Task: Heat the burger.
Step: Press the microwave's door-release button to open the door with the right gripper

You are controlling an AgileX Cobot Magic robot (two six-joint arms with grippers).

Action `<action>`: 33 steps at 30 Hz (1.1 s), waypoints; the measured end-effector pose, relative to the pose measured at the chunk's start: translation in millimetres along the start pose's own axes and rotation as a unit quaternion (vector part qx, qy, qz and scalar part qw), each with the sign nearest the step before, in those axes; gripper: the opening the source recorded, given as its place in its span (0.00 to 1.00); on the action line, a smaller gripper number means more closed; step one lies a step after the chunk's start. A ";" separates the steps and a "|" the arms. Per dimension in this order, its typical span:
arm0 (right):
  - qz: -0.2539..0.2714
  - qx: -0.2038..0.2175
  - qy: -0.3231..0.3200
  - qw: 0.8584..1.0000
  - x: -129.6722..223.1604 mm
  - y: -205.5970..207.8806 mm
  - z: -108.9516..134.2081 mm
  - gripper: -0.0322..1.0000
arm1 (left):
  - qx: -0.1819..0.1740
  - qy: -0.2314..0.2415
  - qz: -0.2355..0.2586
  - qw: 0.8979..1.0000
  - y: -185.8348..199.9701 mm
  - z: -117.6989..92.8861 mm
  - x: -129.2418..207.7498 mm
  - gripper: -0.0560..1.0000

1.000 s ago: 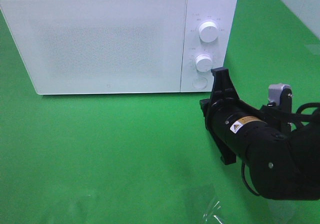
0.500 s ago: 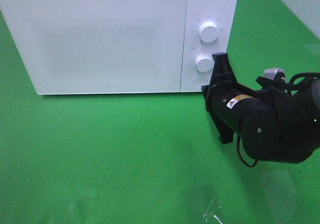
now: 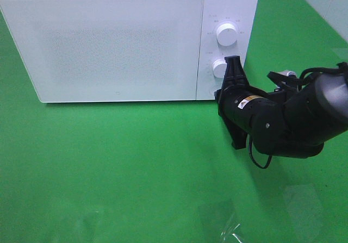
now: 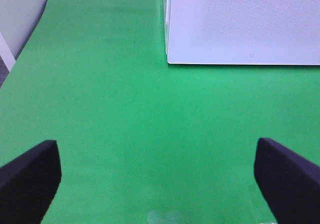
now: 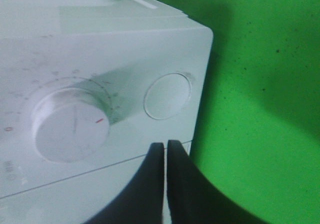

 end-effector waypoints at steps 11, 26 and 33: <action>-0.015 -0.001 -0.022 1.000 -5.1 -28.7 4.7 0.04 | 0.000 0.000 0.000 1.000 0.0 0.0 0.0 0.97; -0.050 0.007 -0.064 0.997 -8.2 -48.8 0.5 0.04 | 0.000 0.000 0.000 1.000 0.0 0.0 0.0 0.97; -0.065 0.004 -0.067 0.996 -11.6 -51.6 -0.5 0.04 | 0.000 0.000 0.000 1.000 0.0 0.0 0.0 0.97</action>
Point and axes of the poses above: a point on each arm's last joint axis where the gripper is mounted, y pointing back along that axis away from the gripper, z along the wrist's bending axis when the last joint is at zero, x = y × z, the point moved 5 cm from there along -y, pointing out along that axis toward the gripper, and after that the axes turned 1 degree about y, right-handed, at the moved point
